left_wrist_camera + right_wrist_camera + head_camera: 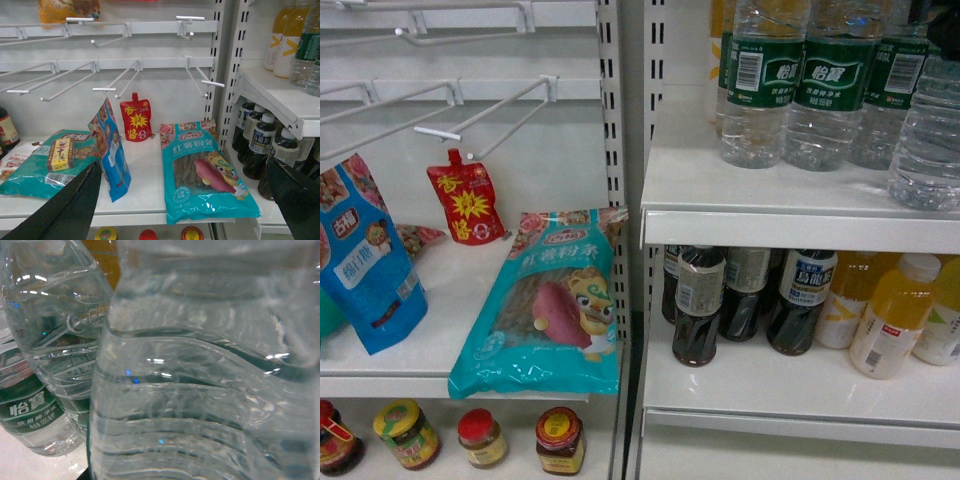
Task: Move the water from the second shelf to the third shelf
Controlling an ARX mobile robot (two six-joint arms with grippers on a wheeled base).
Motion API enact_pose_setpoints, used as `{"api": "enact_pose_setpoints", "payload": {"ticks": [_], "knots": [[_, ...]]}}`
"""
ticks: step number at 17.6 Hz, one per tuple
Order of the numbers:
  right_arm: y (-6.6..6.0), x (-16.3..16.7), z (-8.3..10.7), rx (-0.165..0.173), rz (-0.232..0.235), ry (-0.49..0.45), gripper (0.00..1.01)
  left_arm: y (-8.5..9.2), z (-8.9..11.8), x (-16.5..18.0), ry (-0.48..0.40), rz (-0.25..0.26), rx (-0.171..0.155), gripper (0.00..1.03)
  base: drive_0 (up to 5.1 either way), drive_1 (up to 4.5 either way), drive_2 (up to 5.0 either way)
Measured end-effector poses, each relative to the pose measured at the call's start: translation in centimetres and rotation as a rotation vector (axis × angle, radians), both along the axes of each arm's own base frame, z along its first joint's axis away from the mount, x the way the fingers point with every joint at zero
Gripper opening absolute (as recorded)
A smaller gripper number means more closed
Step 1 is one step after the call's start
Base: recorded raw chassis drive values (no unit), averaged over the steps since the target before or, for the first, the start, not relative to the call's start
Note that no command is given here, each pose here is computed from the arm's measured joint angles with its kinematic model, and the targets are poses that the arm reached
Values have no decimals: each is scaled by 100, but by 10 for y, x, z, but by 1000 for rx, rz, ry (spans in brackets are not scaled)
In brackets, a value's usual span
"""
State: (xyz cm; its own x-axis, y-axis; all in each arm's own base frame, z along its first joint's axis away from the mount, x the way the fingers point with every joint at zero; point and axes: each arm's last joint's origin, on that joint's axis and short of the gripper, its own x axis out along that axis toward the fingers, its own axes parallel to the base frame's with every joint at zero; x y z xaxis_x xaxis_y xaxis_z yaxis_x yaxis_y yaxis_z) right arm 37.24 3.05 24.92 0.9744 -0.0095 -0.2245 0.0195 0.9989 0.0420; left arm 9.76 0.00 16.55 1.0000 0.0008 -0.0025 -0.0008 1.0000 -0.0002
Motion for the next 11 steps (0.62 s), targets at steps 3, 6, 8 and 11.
{"api": "enact_pose_setpoints", "payload": {"ticks": [3,6,8,11], "knots": [[0,10,-2,10,-13,1,43,0,0,0,0,0,0,98,0,0,0],[-1,17,-2,8,-29,-5,43,0,0,0,0,0,0,98,0,0,0],[-1,19,-4,7,-32,-5,43,0,0,0,0,0,0,98,0,0,0],[-1,20,-4,7,-37,-12,43,0,0,0,0,0,0,98,0,0,0]]}}
